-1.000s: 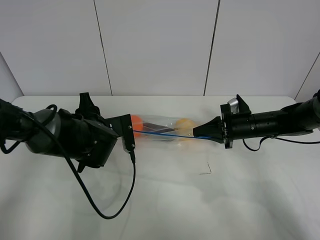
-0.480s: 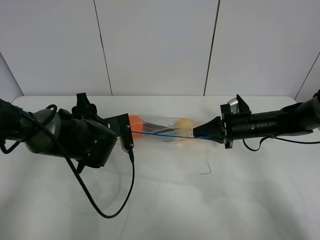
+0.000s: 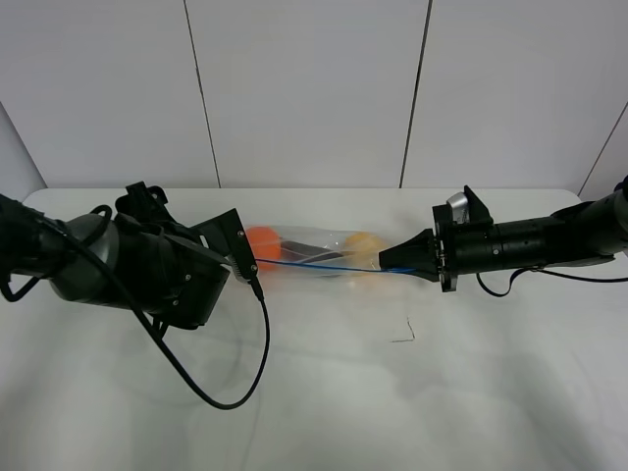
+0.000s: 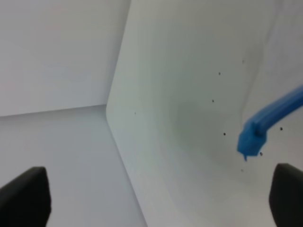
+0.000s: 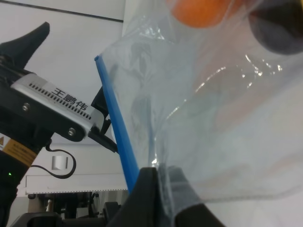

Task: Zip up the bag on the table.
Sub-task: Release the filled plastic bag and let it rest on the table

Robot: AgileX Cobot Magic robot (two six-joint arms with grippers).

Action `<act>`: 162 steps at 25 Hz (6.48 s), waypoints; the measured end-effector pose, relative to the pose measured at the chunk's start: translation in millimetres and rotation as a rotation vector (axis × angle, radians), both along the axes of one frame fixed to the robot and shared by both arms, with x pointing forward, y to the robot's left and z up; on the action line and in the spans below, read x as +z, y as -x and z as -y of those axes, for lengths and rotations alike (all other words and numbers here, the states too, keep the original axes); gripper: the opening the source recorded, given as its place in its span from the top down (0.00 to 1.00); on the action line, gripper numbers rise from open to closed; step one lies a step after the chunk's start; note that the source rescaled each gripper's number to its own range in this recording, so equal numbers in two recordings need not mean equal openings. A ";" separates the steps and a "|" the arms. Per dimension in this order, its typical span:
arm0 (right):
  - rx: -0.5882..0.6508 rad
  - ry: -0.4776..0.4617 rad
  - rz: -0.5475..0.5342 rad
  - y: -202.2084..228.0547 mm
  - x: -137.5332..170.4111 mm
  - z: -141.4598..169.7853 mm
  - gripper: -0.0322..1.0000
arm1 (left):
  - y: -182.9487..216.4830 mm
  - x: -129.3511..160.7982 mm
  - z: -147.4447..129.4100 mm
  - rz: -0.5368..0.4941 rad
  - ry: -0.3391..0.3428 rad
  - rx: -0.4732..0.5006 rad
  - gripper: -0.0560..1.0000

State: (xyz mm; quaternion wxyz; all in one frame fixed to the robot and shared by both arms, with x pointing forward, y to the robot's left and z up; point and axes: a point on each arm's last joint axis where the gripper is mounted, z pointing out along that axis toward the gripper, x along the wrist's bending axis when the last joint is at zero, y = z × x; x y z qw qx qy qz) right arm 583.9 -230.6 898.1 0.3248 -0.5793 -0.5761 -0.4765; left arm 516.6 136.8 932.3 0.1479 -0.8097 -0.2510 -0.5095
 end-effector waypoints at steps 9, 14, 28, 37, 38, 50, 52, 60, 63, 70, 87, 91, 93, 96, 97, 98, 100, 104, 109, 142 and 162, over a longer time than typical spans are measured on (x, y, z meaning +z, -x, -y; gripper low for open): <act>0.000 0.000 0.000 0.0 0.0 0.0 0.97 | 3.9 19.3 -3.2 0.009 0.033 0.005 0.00; 0.000 0.000 0.000 0.0 0.0 0.0 0.97 | 7.1 40.6 -19.8 -0.030 0.148 0.069 0.00; 0.013 0.013 0.000 1.1 -1.1 0.2 0.97 | 3.7 114.4 -155.4 -0.173 0.845 0.595 0.00; 0.037 0.032 -0.001 3.1 -2.7 0.4 0.97 | 14.2 125.9 -198.8 -0.263 1.013 0.788 0.00; 0.038 0.032 0.000 3.2 -2.7 0.4 0.97 | 15.0 126.9 -199.3 -0.259 1.017 0.789 0.00; 0.044 0.037 0.018 3.2 -2.8 0.9 0.97 | 88.8 143.6 -191.2 -0.087 1.074 0.666 0.00; 0.045 0.038 0.021 3.2 -2.8 0.9 0.97 | 110.7 138.7 -189.0 -0.065 1.080 0.652 0.00; 0.047 0.038 0.027 3.2 -2.8 0.9 0.97 | 196.9 134.6 -180.0 0.151 1.136 0.516 0.00; 0.047 0.038 0.027 3.2 -2.8 0.9 0.97 | 223.5 135.9 -175.1 0.235 1.184 0.454 0.00; 0.047 0.038 0.027 3.2 -2.8 0.9 0.97 | 269.3 131.3 -163.2 0.265 1.241 0.341 0.00; 0.052 0.041 0.028 3.5 -3.1 1.0 0.97 | 289.9 107.5 -156.6 0.250 1.261 0.284 0.00; 0.052 0.041 0.028 3.5 -3.1 1.0 0.97 | 289.8 107.2 -156.7 0.249 1.261 0.285 0.00; 0.052 0.041 0.028 3.5 -3.1 1.0 0.97 | 289.8 107.2 -156.7 0.250 1.263 0.287 0.00; 0.052 0.041 0.028 3.5 -3.1 1.0 0.97 | 289.9 107.1 -158.7 0.271 1.273 0.322 0.00; 0.052 0.041 0.028 3.5 -3.1 1.0 0.97 | 290.0 107.1 -160.0 0.283 1.272 0.339 0.00; 0.052 0.041 0.028 3.5 -3.1 1.0 0.97 | 290.0 107.1 -160.0 0.286 1.282 0.347 0.00; 0.052 0.041 0.028 3.5 -3.1 1.0 0.97 | 290.1 107.1 -161.0 0.296 1.284 0.362 0.00; 0.052 0.041 0.028 3.5 -3.1 1.0 0.97 | 290.1 107.1 -161.2 0.299 1.289 0.367 0.00; 0.052 0.042 0.029 3.5 -3.1 1.0 0.97 | 290.1 107.1 -161.2 0.299 1.289 0.367 0.00; 0.049 0.039 0.030 3.2 -2.9 0.9 0.18 | 290.0 106.8 -161.3 0.299 1.287 0.368 0.00; 0.001 0.053 -0.018 2.5 -4.1 23.9 0.00 | 290.0 106.8 -161.3 0.299 1.287 0.368 0.00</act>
